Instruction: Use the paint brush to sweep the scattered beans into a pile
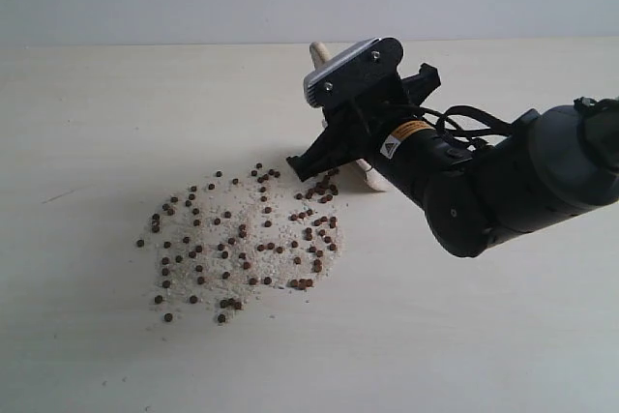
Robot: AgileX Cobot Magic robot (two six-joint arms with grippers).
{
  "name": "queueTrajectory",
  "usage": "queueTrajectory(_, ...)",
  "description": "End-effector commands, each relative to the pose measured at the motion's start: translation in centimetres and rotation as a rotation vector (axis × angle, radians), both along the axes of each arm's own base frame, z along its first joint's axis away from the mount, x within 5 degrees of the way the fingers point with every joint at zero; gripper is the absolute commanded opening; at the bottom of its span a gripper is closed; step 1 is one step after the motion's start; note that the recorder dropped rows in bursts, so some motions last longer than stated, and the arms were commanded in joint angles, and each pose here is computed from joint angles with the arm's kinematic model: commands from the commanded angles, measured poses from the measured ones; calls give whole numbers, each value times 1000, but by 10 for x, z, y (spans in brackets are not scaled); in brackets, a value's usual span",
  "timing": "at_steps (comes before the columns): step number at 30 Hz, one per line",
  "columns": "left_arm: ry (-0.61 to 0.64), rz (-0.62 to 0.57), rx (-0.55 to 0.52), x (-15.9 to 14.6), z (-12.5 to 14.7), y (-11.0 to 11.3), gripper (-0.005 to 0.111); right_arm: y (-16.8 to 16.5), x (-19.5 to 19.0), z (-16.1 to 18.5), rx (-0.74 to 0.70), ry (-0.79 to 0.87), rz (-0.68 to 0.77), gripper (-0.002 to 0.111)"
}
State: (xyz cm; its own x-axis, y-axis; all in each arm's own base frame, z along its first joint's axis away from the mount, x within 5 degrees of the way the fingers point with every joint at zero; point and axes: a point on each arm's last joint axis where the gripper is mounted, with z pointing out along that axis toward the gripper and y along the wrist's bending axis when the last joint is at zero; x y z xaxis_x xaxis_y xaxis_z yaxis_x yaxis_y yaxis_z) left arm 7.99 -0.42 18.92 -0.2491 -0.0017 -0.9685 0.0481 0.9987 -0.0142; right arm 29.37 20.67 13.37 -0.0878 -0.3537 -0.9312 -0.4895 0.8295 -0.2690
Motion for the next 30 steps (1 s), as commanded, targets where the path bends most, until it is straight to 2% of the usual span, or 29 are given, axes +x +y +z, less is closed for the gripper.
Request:
queueTrajectory(1,-5,-1,-4,0,0,0,0,2,-2,-1,104,70,-1,0)
queueTrajectory(7,-5,-1,-4,0,0,0,0,12,-8,0,227,140,46,0)
queueTrajectory(14,-5,-1,-4,0,0,0,0,43,-25,6,254,138,110,0)
queueTrajectory(21,-5,-1,-4,0,0,0,0,63,-37,20,182,74,99,0)
queueTrajectory(26,-5,-1,-4,0,0,0,0,59,-41,53,153,-18,113,0)
queueTrajectory(30,-5,-1,-4,0,0,0,0,51,-41,78,67,-124,113,0)
